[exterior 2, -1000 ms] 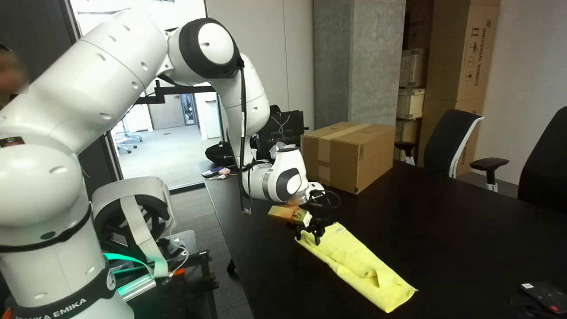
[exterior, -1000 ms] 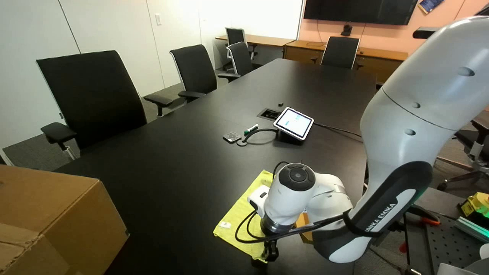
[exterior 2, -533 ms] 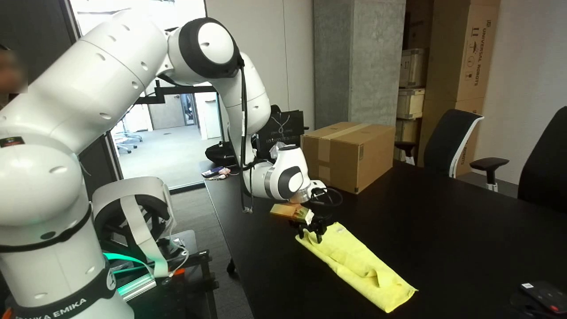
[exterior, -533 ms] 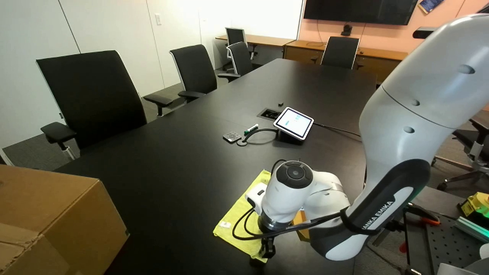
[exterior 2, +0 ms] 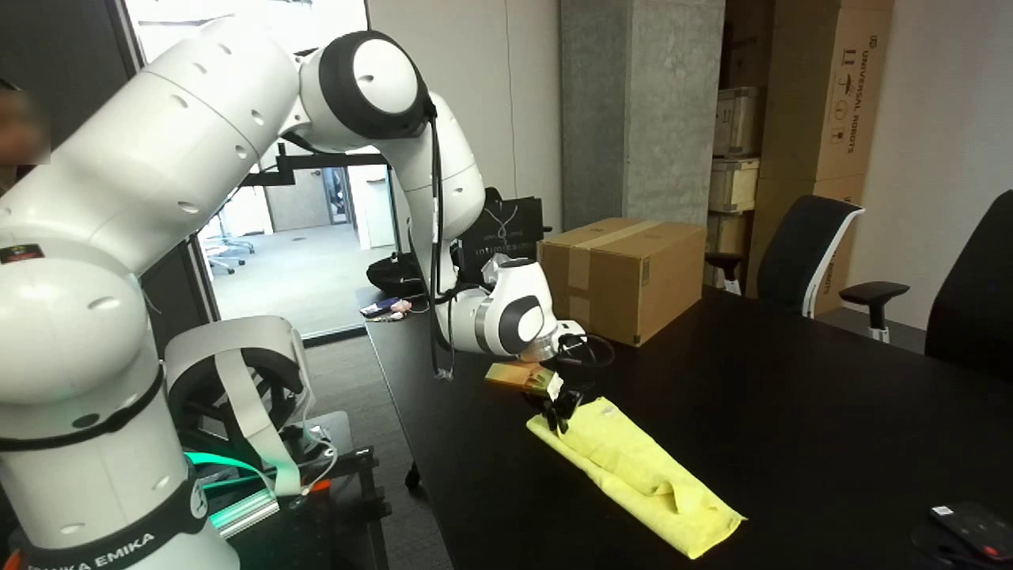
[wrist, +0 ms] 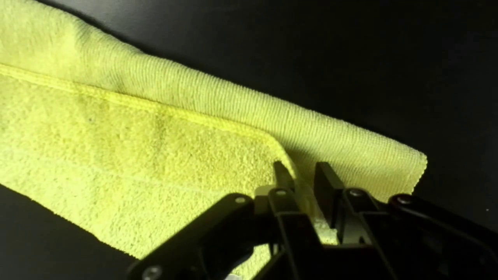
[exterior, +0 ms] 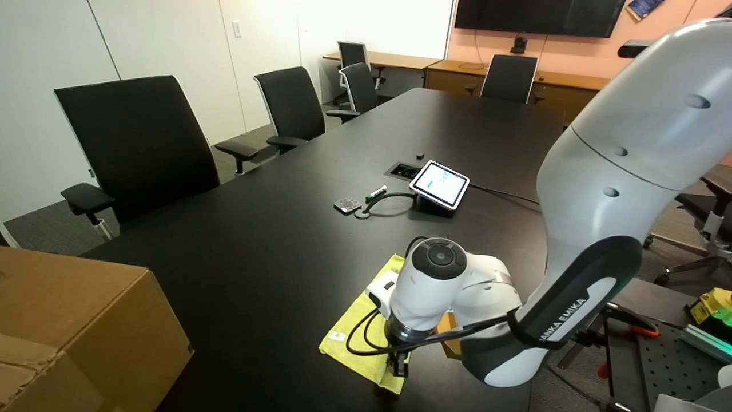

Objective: Fold the towel from bottom to top.

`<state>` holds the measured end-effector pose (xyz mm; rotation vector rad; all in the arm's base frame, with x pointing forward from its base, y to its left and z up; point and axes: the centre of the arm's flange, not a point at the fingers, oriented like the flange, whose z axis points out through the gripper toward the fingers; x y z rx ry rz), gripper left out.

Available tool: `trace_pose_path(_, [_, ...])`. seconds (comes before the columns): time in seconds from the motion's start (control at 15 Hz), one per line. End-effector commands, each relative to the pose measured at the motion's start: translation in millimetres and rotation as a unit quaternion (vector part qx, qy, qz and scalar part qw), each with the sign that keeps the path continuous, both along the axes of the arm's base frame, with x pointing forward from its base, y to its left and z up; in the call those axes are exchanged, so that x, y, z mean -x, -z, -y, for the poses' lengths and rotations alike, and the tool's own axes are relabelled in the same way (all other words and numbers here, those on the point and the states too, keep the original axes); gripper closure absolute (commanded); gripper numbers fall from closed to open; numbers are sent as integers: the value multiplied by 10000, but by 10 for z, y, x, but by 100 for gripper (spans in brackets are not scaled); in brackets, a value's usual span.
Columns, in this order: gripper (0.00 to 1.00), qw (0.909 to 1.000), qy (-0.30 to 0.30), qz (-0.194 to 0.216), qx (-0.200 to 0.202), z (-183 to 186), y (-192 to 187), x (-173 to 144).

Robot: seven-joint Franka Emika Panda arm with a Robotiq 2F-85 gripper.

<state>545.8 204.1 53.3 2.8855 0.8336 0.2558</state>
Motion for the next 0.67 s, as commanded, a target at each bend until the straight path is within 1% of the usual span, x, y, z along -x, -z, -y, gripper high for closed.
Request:
trace_pose_path(0.0, [97,9999,110,93,28,-7,-102,-64])
trace_pose_path(0.13, [100,9997,157,173,3,8,-184,-94])
trace_pose_path(0.2, [97,9995,192,240,-16,20,-233,-124])
trace_pose_path(0.27, [97,9993,228,294,-45,27,-286,-156])
trace_pose_path(0.6, [97,9969,435,602,-278,30,-653,-375])
